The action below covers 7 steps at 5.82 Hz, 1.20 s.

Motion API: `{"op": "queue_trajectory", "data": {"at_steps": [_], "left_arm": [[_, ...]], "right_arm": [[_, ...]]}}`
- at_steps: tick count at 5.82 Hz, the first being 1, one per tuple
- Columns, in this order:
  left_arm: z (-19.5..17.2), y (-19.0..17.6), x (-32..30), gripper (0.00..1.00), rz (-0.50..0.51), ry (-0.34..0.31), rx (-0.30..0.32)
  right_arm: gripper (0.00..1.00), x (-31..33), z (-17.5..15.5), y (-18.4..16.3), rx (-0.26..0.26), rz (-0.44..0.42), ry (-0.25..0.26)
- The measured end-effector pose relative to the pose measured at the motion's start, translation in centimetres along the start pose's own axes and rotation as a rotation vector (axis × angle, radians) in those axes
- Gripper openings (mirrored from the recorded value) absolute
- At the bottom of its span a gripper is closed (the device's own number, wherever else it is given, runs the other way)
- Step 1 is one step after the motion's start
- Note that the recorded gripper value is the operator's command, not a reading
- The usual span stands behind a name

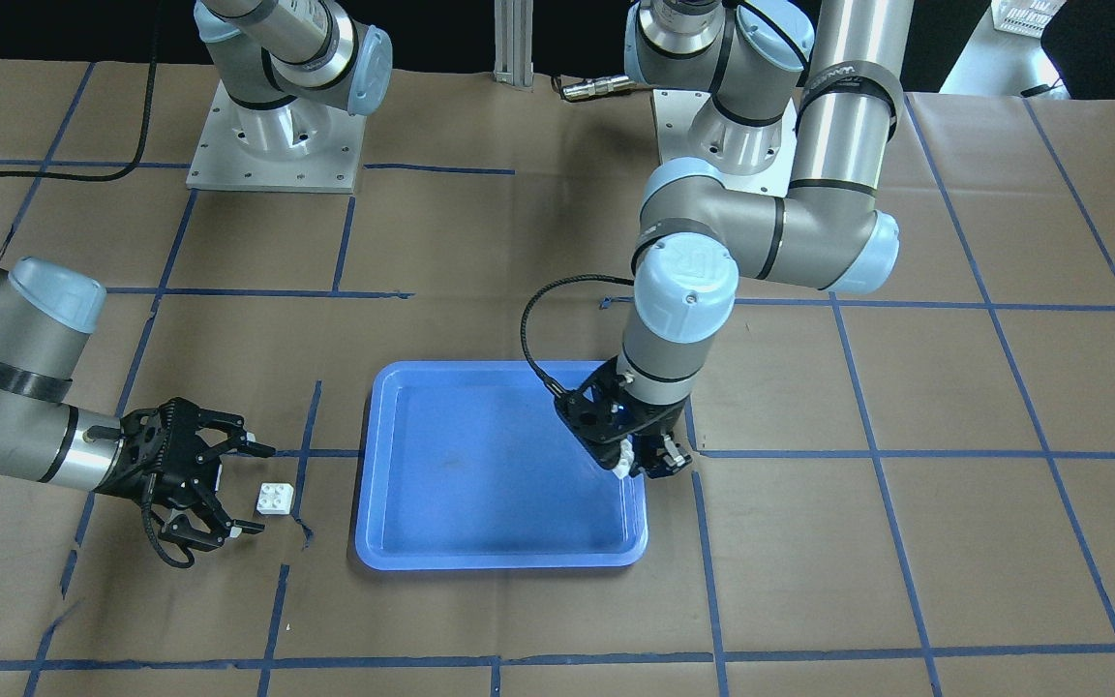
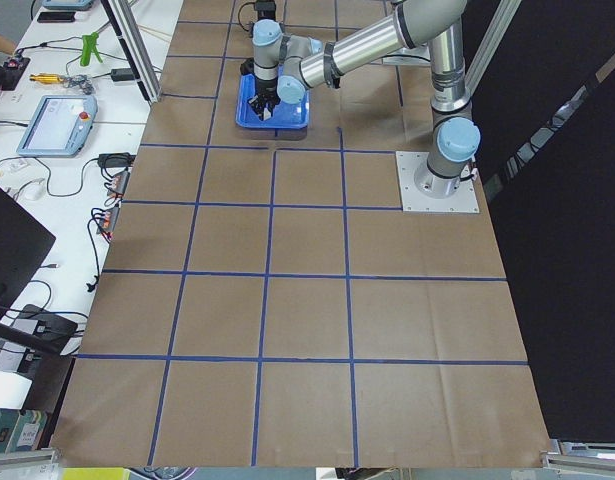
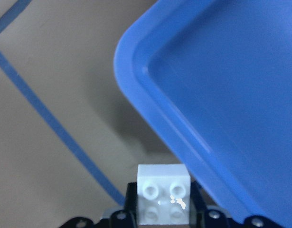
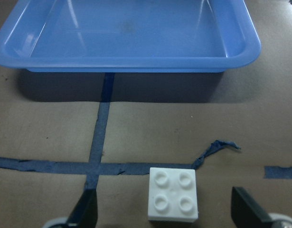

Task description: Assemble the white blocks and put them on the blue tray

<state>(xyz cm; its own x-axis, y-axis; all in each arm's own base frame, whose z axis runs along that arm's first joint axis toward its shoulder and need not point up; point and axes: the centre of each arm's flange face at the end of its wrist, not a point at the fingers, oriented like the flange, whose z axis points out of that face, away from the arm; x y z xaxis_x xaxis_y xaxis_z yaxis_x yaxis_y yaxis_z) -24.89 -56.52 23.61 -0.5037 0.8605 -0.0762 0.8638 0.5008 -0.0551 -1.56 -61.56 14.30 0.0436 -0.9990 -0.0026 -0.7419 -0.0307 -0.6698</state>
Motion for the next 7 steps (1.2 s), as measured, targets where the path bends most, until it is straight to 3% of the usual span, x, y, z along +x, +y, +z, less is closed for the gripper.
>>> {"op": "queue_trajectory", "data": {"at_steps": [1,2,3,5,7], "left_arm": [[-0.1,-2.0,2.5,0.23,0.213,0.005,0.014],[0.2,-3.3,4.3,0.22,0.378,0.017,0.025],[1.2,-4.0,5.3,0.22,0.483,0.031,0.025],[3.5,-5.0,6.7,0.25,0.574,0.063,0.025],[4.7,-6.2,6.9,0.28,0.560,0.072,0.034]], "right_arm": [[0.62,0.0,0.1,0.0,0.001,0.004,-0.002],[0.55,0.0,0.0,0.0,0.002,0.002,-0.001],[0.45,0.0,0.0,0.0,0.001,-0.001,-0.001],[0.27,0.0,-0.1,0.0,-0.002,-0.005,0.002],[0.24,0.4,-0.7,-0.4,-0.013,-0.020,0.019]]}}
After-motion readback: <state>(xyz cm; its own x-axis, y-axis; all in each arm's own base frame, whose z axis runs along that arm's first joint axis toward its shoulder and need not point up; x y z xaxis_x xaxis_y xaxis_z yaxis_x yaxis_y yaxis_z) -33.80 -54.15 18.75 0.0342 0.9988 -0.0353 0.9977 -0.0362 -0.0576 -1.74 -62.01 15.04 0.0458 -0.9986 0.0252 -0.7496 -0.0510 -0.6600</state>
